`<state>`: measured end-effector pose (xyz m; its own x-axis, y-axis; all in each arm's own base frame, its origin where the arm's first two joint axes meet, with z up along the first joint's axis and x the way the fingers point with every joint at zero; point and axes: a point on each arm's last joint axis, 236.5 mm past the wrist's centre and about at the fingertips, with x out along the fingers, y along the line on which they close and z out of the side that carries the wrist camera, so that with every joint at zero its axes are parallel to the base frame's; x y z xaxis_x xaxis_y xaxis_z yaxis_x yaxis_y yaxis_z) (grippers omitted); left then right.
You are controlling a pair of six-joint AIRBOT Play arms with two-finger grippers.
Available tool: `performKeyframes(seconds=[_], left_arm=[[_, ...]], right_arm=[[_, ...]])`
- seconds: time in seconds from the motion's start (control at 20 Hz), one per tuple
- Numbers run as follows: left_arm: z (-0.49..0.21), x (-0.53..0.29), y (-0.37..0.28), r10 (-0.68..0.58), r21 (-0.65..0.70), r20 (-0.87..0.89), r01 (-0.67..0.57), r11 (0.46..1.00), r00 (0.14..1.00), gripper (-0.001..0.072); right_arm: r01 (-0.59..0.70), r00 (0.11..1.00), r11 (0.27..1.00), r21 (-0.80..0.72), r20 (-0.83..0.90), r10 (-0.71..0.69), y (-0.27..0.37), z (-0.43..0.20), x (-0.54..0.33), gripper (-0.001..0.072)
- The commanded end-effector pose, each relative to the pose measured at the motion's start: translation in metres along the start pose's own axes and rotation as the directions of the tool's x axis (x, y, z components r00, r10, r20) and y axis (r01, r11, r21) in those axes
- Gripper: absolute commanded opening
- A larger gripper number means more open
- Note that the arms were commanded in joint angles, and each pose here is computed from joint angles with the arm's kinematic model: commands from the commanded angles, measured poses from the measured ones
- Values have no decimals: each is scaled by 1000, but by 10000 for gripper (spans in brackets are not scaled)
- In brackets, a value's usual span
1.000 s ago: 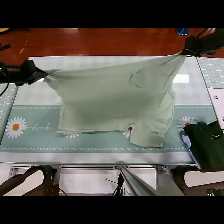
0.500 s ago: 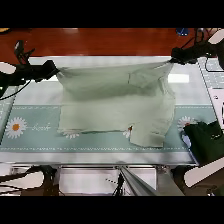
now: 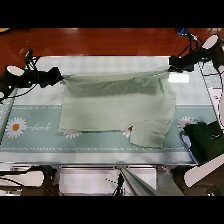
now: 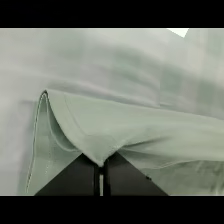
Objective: Fold the shirts.
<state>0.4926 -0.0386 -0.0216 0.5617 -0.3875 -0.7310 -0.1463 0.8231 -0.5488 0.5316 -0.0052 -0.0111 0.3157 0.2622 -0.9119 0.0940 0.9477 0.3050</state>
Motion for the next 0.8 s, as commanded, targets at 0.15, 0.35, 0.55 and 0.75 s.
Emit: performKeyframes(seconds=[0.15, 0.35, 0.55, 0.75], left_arm=[[-44, -28, 10, 50, 77, -281, -29, 997, 958, 34], [-58, -16, 14, 55, 57, -331, -38, 998, 942, 34], [-53, -23, 14, 53, 37, -335, -44, 998, 941, 417], [-35, -90, 40, 135, 81, -383, -113, 990, 914, 417]], right_arm=[[44, 960, 998, 37, -278, -32, -4, -68, -21, 23], [43, 953, 999, 24, -300, -34, 10, -76, -11, 24], [23, 958, 999, -46, -283, -36, 18, -72, -16, 310], [229, 874, 963, -145, -405, -269, -52, -107, -88, 318]])
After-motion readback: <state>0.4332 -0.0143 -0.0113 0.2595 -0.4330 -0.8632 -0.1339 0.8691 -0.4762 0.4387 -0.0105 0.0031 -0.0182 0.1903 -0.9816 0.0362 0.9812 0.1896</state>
